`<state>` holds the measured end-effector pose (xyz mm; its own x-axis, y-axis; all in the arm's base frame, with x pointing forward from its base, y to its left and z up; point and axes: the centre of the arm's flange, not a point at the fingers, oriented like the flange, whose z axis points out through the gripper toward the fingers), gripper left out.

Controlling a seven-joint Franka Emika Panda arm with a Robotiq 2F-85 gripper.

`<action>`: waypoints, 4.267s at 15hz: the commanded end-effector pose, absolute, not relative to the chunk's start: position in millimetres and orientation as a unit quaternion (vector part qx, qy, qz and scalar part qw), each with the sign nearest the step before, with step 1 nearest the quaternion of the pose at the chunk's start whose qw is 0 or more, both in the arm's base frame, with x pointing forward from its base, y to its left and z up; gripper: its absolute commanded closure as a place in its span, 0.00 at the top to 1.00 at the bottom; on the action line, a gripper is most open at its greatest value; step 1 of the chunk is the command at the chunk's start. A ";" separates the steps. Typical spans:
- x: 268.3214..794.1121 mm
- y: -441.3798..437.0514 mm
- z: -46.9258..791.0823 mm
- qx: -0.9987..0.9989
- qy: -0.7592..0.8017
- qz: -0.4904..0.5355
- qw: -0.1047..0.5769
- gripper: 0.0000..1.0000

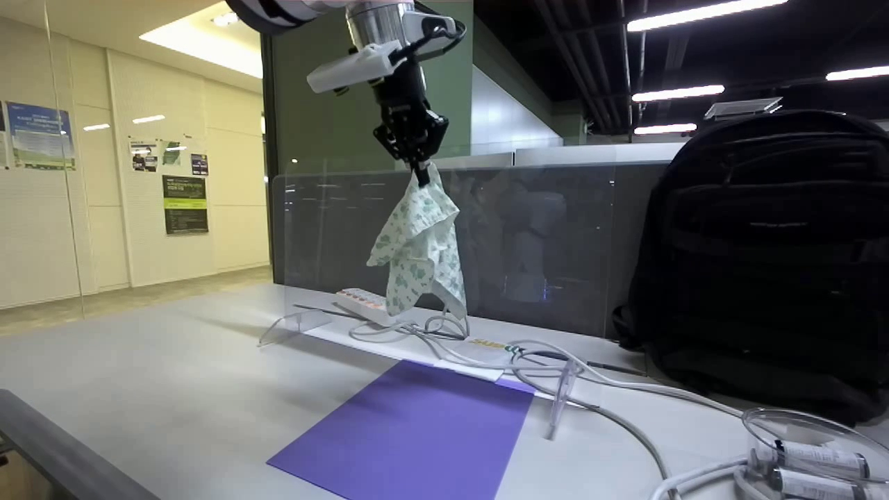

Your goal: Hang the towel on the colourless screen

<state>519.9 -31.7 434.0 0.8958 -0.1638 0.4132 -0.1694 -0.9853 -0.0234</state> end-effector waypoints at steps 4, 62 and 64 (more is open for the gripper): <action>557.2 23.8 486.5 0.935 -0.157 0.319 0.012 0.01; 654.5 20.0 524.4 0.848 -0.318 0.409 0.109 0.75; 653.9 17.3 526.4 0.849 -0.315 0.407 0.118 0.89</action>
<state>647.6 20.5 516.5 0.4712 -0.4511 0.7579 -0.6232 -0.7784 -0.0758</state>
